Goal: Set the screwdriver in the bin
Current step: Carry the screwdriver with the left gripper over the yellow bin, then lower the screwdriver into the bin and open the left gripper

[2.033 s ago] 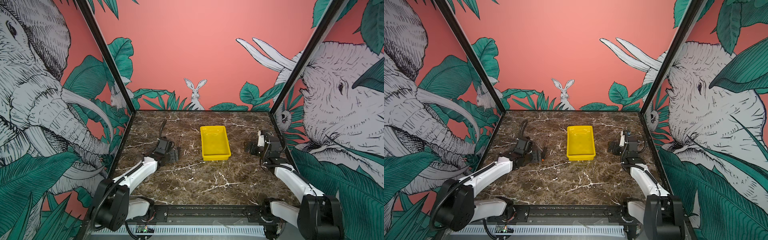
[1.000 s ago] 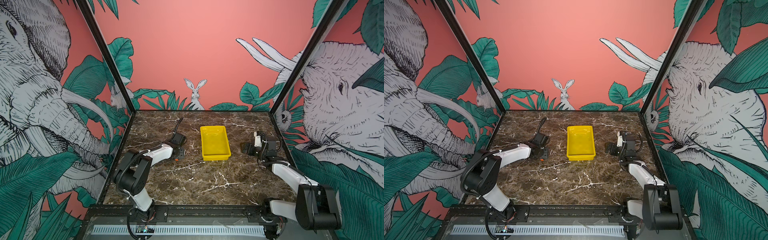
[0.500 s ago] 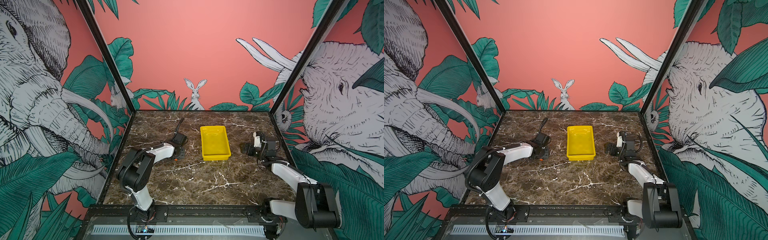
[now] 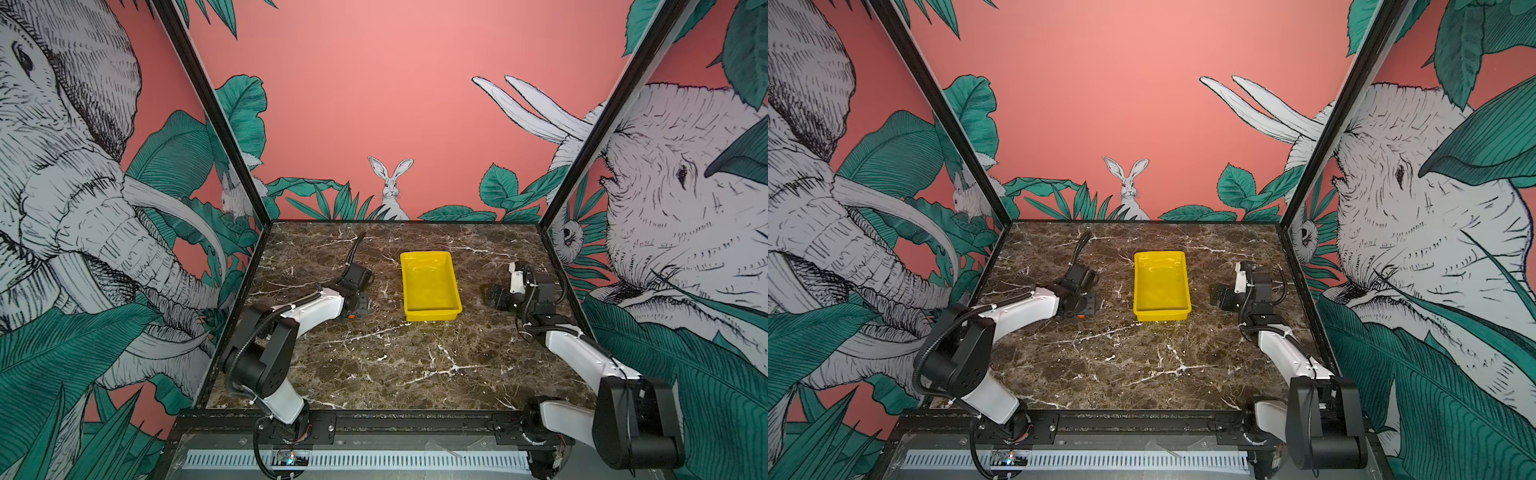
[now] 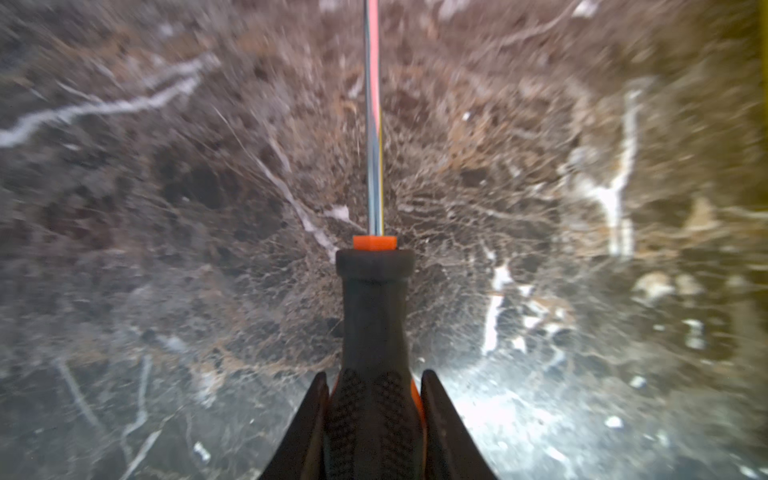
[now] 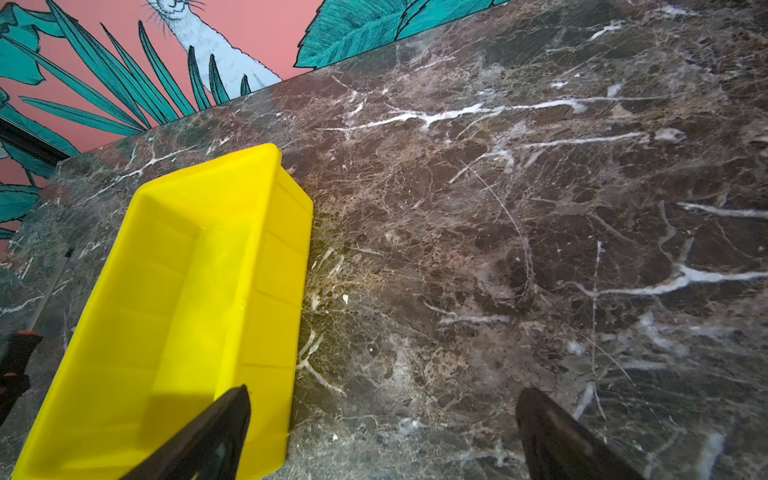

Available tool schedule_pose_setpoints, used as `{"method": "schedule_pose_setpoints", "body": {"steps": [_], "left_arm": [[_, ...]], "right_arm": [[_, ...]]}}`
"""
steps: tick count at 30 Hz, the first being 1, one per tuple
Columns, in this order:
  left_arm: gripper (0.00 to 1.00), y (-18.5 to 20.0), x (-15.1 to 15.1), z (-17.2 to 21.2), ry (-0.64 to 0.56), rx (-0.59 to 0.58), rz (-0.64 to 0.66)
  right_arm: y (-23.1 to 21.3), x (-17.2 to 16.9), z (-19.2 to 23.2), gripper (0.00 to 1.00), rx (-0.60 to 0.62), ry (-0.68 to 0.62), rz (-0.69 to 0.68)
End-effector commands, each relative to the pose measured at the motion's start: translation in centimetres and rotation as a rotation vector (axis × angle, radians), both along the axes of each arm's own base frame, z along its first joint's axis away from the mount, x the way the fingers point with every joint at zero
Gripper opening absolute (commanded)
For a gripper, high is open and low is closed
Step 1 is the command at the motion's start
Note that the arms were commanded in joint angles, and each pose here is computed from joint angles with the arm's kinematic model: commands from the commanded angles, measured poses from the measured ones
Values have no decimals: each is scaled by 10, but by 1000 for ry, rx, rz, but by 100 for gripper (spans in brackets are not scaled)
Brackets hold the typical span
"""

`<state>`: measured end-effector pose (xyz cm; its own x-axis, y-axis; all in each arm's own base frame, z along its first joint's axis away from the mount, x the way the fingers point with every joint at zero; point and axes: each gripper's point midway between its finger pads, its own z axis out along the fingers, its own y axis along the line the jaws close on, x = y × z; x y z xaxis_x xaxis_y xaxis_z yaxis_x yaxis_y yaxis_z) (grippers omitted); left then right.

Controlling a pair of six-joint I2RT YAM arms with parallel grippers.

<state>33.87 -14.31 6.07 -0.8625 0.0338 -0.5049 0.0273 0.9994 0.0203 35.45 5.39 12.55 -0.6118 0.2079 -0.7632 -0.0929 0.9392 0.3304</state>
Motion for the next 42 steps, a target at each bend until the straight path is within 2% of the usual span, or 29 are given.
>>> {"method": "schedule_pose_setpoints", "body": {"steps": [1, 4, 11, 14, 18, 27, 34, 39, 42], "left_arm": [[0, -4, -2, 37, -96, 62, -25], [0, -22, 2, 62, -137, 85, -86], [0, -122, 0, 110, -236, -49, -324], [0, -163, -2, 117, -243, -79, -405], [0, -208, -2, 102, -193, -113, -487], [1, -234, -1, 54, -83, -87, -508], [13, -236, 2, 35, -57, -67, -501], [29, -238, 4, 26, -35, -52, -497], [35, -242, 5, 24, -33, -57, -505]], "right_arm": [[1, 0, 3, 99, 15, -26, -2], [1, 3, 2, 99, 12, -14, 0], [6, -5, 1, 99, 32, -15, 20], [6, -9, 7, 99, 38, -35, 21], [7, -12, 13, 99, 47, -59, 20], [4, -13, 3, 99, 42, -42, 10], [9, -8, -1, 99, 57, -31, 31], [10, -5, -4, 99, 64, -24, 36], [12, -4, -5, 99, 70, -21, 42]]}}
